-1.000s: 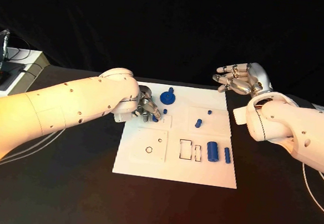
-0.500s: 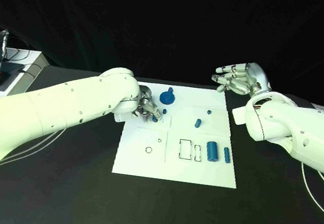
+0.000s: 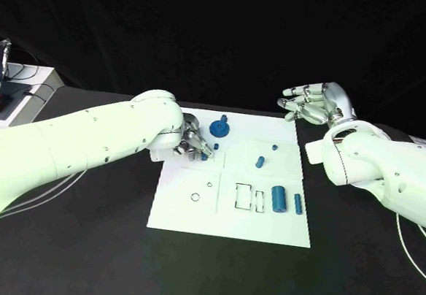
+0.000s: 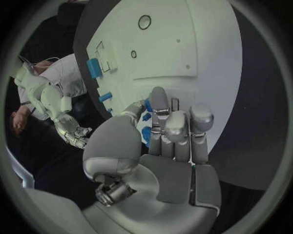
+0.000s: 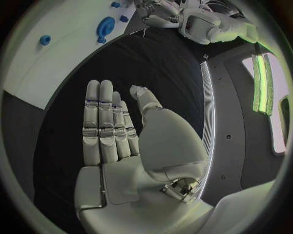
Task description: Assemble the parts on the task board
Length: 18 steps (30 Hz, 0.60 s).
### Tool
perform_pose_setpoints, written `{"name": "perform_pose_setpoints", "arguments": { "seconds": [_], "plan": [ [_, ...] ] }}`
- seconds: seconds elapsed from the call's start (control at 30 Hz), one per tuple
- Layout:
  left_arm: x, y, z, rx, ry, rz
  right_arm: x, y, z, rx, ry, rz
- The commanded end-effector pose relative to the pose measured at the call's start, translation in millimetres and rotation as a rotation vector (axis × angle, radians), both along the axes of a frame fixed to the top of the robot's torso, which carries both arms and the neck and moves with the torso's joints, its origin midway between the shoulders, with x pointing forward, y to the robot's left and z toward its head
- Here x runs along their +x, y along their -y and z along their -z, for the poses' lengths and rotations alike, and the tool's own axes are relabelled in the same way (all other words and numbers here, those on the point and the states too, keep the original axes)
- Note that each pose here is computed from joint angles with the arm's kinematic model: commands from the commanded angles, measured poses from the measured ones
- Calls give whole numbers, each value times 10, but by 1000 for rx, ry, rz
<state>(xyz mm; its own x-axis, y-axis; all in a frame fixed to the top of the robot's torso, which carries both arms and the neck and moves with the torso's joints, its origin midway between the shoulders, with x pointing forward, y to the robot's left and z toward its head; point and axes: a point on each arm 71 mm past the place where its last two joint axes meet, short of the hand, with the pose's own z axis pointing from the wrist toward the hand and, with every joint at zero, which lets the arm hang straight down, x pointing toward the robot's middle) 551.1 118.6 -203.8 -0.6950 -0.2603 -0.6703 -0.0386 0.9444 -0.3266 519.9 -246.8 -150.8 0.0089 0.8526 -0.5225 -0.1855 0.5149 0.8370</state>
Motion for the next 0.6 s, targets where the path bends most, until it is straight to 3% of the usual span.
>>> {"name": "perform_pose_setpoints", "arguments": {
  "seconds": [0.03, 0.6],
  "plan": [
    [-9, -13, 25, 12, -16, -3, -4, -18, -2, -11, 4, -20],
    [-6, -67, 19, 12, -6, -17, -9, -3, -3, -13, 6, -19]
  ]
}}
